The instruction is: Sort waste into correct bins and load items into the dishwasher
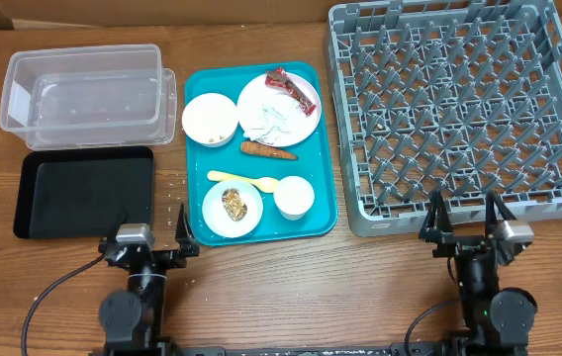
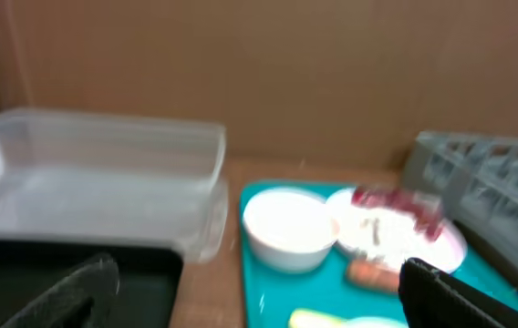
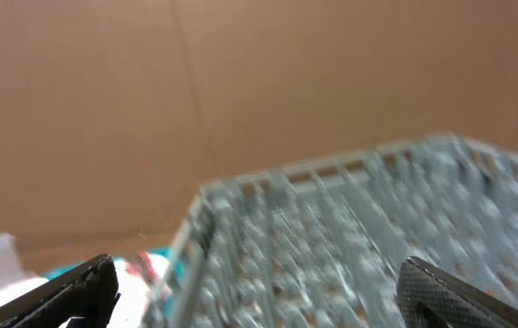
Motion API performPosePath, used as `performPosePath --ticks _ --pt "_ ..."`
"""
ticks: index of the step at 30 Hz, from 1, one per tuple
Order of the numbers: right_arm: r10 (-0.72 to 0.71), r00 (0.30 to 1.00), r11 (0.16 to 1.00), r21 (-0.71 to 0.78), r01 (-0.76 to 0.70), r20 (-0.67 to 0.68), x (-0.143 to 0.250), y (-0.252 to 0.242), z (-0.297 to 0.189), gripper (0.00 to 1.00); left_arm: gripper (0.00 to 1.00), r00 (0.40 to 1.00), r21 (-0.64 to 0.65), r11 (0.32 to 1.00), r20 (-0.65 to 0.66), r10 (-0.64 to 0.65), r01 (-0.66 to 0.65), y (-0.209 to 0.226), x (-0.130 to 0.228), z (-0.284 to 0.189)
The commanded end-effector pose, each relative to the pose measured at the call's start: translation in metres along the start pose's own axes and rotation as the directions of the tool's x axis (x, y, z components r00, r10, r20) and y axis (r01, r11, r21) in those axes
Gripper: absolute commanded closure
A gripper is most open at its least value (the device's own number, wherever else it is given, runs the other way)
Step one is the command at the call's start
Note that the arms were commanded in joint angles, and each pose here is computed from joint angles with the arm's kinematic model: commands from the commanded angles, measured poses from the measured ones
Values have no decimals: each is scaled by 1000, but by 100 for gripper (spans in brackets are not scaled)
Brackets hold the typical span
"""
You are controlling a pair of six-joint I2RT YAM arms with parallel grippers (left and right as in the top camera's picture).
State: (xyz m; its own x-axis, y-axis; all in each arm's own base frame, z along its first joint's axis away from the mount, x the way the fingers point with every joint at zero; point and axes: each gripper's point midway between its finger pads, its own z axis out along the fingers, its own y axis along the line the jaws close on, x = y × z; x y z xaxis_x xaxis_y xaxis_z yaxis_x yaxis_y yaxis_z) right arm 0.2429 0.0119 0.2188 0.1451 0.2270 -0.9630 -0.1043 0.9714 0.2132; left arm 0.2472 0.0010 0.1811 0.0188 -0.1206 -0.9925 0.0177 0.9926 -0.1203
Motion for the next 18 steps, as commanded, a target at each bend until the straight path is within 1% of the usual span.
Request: performPosePath --ticks 1,3,5,7,8,9,12,14,16,18 --pt "-11 999 995 -103 16 52 -23 21 -3 0 0 995 135 989 92 47 -60 -25 -24 -4" --pt "-16 994 989 -143 31 106 -49 32 -7 0 0 989 171 983 138 51 -74 -33 -42 -8" --pt "-24 984 985 -164 54 176 -84 42 -14 0 0 984 167 981 166 72 -100 -35 -60 -12" --pt "-68 966 979 -169 112 250 -120 53 -24 0 0 976 159 976 182 117 -146 -38 -78 -15" --pt "-106 954 975 -160 156 281 -148 59 -30 0 0 969 149 972 197 150 -180 -39 -96 -17" --pt "-125 951 973 -155 174 283 -159 62 -32 0 0 965 146 970 205 161 -193 -41 -108 -17" --pt "-179 955 967 -138 215 235 -187 68 -29 0 0 959 143 965 212 189 -222 -45 -143 -11" --pt "-179 967 969 -137 206 181 -196 70 -22 0 0 956 162 955 199 214 -248 -51 -164 0" --pt "-176 977 972 -136 192 120 -203 71 -12 0 0 954 192 941 163 251 -280 -58 -179 16" --pt "-172 984 975 -136 177 48 -210 72 2 0 0 958 220 933 99 268 -284 -62 -192 39"
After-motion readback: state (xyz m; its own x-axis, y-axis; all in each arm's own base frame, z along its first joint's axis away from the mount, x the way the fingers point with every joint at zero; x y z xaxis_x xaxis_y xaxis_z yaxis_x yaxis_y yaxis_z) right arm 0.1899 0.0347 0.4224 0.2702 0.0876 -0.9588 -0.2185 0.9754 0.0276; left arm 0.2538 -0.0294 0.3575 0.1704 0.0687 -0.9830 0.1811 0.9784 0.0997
